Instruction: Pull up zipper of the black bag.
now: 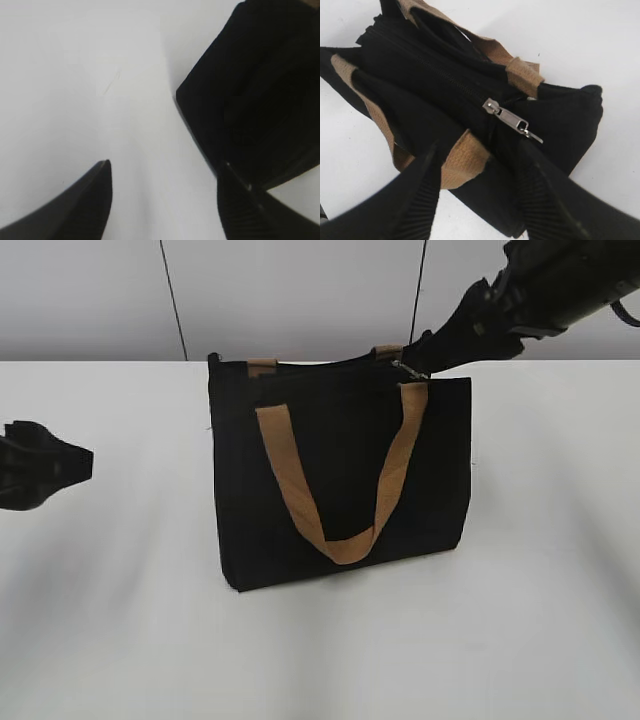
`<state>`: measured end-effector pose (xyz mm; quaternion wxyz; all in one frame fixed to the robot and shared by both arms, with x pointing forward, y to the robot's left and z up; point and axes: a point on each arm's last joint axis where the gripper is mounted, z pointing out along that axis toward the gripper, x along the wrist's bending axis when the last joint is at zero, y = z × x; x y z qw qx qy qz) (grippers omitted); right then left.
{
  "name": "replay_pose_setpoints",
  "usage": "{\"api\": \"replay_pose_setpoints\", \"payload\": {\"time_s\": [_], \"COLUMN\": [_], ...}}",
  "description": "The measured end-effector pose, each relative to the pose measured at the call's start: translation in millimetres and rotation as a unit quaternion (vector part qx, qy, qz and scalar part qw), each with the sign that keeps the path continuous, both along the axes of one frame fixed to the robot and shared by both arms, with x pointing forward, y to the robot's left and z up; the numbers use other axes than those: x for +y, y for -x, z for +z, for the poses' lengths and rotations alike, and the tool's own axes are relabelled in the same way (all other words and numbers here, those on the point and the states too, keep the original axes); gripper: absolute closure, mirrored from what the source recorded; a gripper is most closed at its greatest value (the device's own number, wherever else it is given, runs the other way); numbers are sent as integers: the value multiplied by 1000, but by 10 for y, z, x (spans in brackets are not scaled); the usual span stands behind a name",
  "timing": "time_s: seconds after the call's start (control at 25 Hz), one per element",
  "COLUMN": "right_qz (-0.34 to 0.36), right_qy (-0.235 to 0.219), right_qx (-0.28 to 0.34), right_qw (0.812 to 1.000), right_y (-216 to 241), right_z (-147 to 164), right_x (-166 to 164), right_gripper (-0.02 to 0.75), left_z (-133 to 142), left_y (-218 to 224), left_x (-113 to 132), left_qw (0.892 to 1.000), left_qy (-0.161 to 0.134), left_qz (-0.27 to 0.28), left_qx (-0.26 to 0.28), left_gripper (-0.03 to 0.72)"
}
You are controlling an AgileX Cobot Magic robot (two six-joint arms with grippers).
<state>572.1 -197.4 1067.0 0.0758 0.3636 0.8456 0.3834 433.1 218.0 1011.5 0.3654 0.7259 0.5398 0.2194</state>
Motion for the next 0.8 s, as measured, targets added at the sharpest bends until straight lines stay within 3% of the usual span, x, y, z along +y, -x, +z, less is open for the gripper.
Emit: {"api": "replay_pose_setpoints", "payload": {"time_s": [0.2,0.4,0.8], "right_qz": [-12,-19,-49], "right_qy": [38,50,34], "right_qx": [17,25,-26], "right_qw": [999,998,998], "right_y": [147,507,1609], "right_z": [60,64,220], "right_x": [78,6,-270], "right_gripper": [356,356,356], "left_z": [282,392,782], "left_y": [40,194,925], "left_x": [19,82,447], "left_qw": [999,996,999], "left_qy": [-1,-15,-28], "left_qz": [16,19,13], "left_qx": [45,81,18], "left_gripper": [193,193,193]}}
